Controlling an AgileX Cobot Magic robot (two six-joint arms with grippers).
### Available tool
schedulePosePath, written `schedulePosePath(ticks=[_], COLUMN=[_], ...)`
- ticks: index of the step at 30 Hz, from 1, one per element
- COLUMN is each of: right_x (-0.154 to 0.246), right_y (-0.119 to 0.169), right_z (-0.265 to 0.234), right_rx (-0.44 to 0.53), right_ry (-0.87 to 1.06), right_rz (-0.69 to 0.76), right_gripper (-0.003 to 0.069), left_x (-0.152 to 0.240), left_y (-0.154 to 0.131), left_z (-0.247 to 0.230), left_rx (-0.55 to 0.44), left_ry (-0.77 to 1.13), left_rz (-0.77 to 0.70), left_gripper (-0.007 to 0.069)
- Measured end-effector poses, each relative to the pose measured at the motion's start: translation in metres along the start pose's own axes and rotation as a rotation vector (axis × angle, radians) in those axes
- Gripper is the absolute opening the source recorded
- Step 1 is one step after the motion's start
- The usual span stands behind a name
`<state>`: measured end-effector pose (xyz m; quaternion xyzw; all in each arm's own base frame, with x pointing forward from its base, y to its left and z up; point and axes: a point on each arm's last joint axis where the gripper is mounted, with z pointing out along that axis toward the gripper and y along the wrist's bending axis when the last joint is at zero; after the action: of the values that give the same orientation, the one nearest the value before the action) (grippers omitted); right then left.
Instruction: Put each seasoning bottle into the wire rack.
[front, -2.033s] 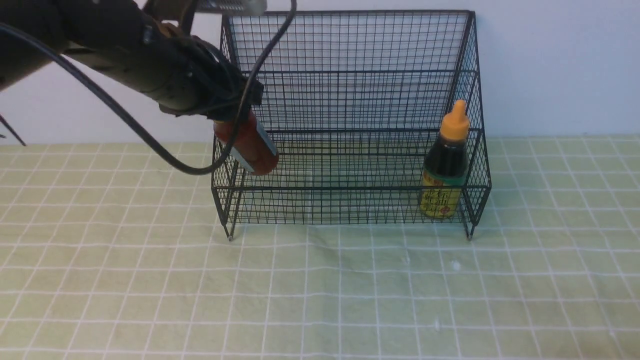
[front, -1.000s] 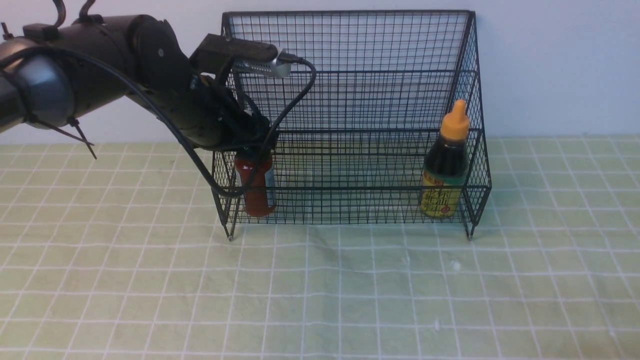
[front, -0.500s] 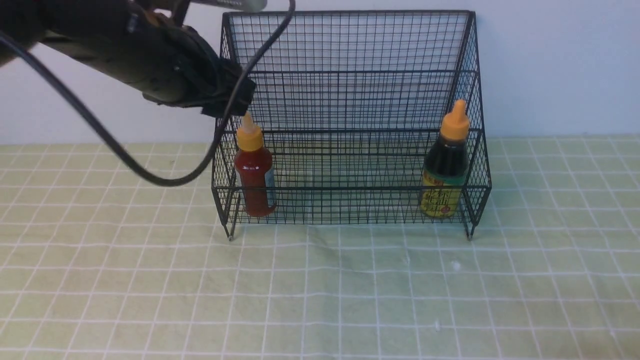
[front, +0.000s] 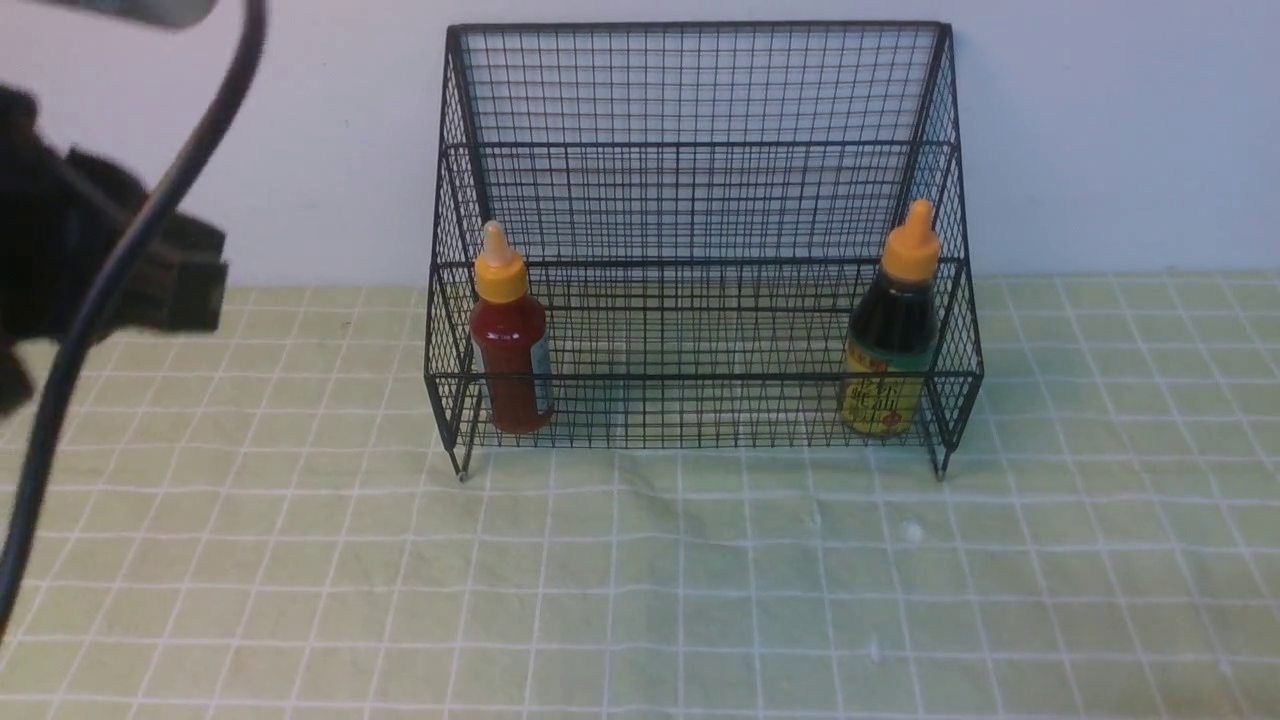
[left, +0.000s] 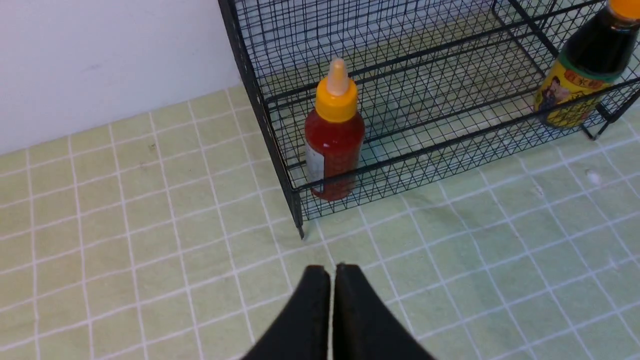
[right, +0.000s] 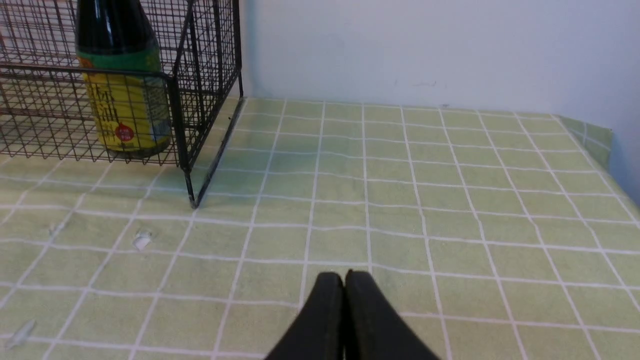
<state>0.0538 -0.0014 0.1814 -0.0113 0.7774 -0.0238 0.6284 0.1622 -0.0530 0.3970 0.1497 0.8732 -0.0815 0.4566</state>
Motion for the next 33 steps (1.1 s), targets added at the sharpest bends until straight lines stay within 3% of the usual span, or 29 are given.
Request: schedulePosePath(ticks=[12,24,33], right_x=[0.0,0.0,0.0], right_y=[0.0,0.0,0.0], right_z=[0.0,0.0,0.0], right_rx=[0.0,0.0,0.0], right_ry=[0.0,0.0,0.0], right_rz=[0.001,0.01,0.012], right_gripper=[-0.0012,-0.0012,-0.0012], left_x=[0.104,0.125,0.157], left_y=[-0.004,-0.004,0.006], left_z=[-0.038,-0.046,-0.028], left_rx=[0.001,-0.011,-0.164], left_ry=[-0.058,0.019,-0.255], left_rz=[-0.001,0.022,0.012], left_gripper=[-0.0007,-0.0007,-0.0007])
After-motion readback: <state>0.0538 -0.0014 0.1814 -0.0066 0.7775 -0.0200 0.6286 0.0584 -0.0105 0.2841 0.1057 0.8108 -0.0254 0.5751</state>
